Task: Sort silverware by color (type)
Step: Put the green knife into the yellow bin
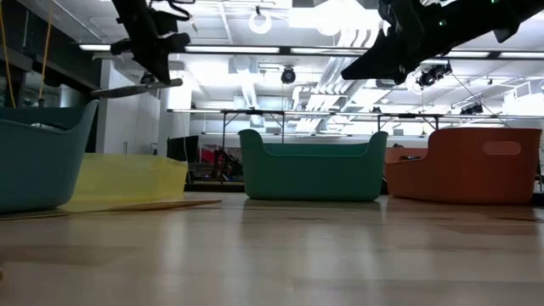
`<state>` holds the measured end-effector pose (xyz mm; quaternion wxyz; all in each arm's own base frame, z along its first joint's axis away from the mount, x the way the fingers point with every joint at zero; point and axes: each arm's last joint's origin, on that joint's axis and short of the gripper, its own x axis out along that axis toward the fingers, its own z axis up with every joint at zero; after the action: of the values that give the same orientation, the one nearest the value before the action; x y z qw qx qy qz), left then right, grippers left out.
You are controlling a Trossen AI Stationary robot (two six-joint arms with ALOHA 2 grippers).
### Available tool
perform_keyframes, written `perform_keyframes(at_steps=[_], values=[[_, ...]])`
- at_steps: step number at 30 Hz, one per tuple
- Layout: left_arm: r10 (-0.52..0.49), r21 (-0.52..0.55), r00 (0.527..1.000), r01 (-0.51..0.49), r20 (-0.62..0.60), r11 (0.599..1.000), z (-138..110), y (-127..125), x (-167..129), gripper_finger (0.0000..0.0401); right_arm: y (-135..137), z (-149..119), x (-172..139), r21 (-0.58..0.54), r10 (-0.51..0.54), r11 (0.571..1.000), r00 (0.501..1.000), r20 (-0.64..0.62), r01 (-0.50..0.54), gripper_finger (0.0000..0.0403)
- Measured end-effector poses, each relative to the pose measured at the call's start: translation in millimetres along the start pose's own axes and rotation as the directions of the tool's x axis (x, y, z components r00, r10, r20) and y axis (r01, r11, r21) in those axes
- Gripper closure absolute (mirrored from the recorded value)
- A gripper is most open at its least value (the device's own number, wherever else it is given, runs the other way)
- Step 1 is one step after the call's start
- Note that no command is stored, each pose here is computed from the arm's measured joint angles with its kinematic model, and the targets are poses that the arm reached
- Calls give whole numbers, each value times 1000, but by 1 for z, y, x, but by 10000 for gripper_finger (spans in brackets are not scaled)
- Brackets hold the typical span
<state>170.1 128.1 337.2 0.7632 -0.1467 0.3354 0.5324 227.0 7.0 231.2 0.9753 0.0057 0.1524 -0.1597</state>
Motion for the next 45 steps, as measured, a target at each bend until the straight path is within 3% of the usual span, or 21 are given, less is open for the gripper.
perform_keyframes(at_steps=[20, 25, 37, 45], values=[[64, 132, 974, -35, -218, 991, -9, -25, 53, 401, 0, -1, 0, 13, 0, 1000, 1000, -11, 0, 403], [84, 104, 965, -60, -247, 993, -13, -22, 56, 401, 0, -2, 0, 17, -1, 1000, 1000, -22, 2, 403], [79, 73, 925, -56, -371, 996, -69, -15, 97, 401, 0, -3, 0, 13, -2, 1000, 1000, -28, 2, 403], [16, 16, 933, -11, -358, 1000, -93, -18, 114, 401, 0, -3, 0, 14, -2, 1000, 1000, -27, 2, 403]])
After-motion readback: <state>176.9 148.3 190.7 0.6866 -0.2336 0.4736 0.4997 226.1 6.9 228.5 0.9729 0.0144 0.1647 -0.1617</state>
